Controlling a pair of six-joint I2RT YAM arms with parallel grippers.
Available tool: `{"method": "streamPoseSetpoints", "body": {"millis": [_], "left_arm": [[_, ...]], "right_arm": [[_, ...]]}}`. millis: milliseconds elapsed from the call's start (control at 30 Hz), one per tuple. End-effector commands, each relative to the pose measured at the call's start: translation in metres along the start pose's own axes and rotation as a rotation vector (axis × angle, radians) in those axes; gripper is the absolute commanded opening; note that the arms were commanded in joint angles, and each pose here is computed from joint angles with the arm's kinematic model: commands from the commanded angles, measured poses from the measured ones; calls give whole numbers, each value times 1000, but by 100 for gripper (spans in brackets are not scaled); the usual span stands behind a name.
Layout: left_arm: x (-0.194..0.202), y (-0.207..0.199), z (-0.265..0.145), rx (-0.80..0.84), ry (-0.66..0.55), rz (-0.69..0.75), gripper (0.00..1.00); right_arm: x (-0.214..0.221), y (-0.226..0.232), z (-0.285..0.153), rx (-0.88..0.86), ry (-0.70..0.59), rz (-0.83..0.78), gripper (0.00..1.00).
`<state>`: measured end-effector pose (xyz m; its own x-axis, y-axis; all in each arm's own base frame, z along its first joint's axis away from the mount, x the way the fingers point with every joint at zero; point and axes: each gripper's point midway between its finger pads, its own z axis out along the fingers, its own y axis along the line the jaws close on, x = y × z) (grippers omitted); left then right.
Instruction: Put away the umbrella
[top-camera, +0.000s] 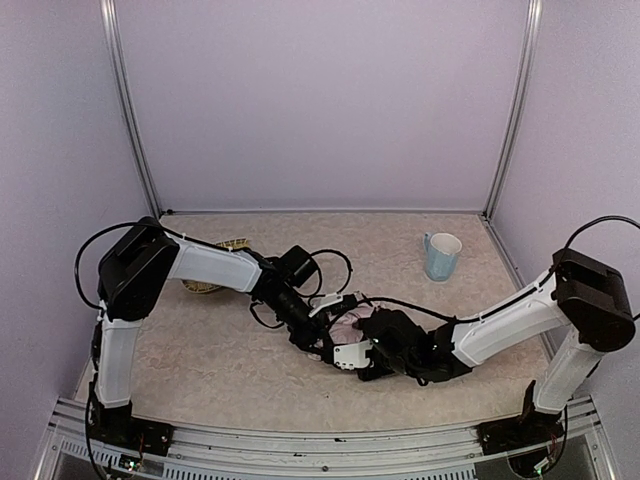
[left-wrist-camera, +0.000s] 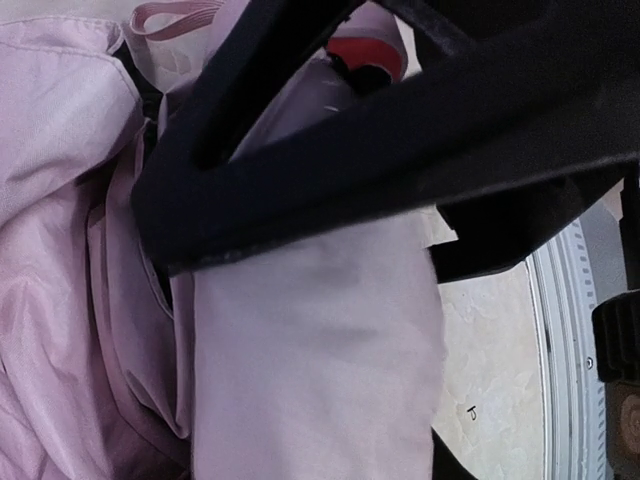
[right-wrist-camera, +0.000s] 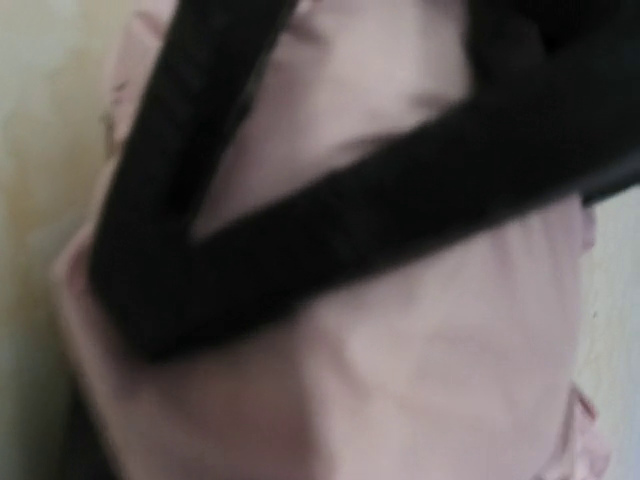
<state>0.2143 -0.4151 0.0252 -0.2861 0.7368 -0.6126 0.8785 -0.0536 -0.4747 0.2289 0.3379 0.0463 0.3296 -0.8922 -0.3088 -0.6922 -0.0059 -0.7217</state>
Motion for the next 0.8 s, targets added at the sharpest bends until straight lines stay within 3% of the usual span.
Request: {"method": "streamPoseSetpoints", "body": {"millis": [0, 133, 233, 300, 400, 433, 467, 600, 767], "left_arm": [[114, -23, 30, 114, 322, -293, 26], [112, -28, 28, 136, 315, -273, 26], [102, -27, 24, 115, 289, -233, 29], [90, -17, 19, 49, 261, -199, 39], [63, -13, 6, -22, 194, -103, 62], [54, -12, 1, -45, 173, -73, 84], [45, -10, -5, -78, 151, -48, 97], [14, 0, -36, -220, 50, 33, 99], [2, 2, -77, -385, -60, 107, 99]], "right_arm": [[-5, -1, 14, 18, 4, -40, 73], [-4, 2, 21, 0, 22, -48, 40], [3, 8, 22, -29, 57, -45, 30], [6, 15, 20, -70, 74, -28, 25], [12, 29, 13, -155, 98, 11, 21], [17, 35, 11, -188, 121, 32, 19], [18, 37, 10, -201, 133, 49, 18], [39, 57, 2, -300, 233, 85, 14], [41, 77, -11, -443, 267, 132, 12]]}}
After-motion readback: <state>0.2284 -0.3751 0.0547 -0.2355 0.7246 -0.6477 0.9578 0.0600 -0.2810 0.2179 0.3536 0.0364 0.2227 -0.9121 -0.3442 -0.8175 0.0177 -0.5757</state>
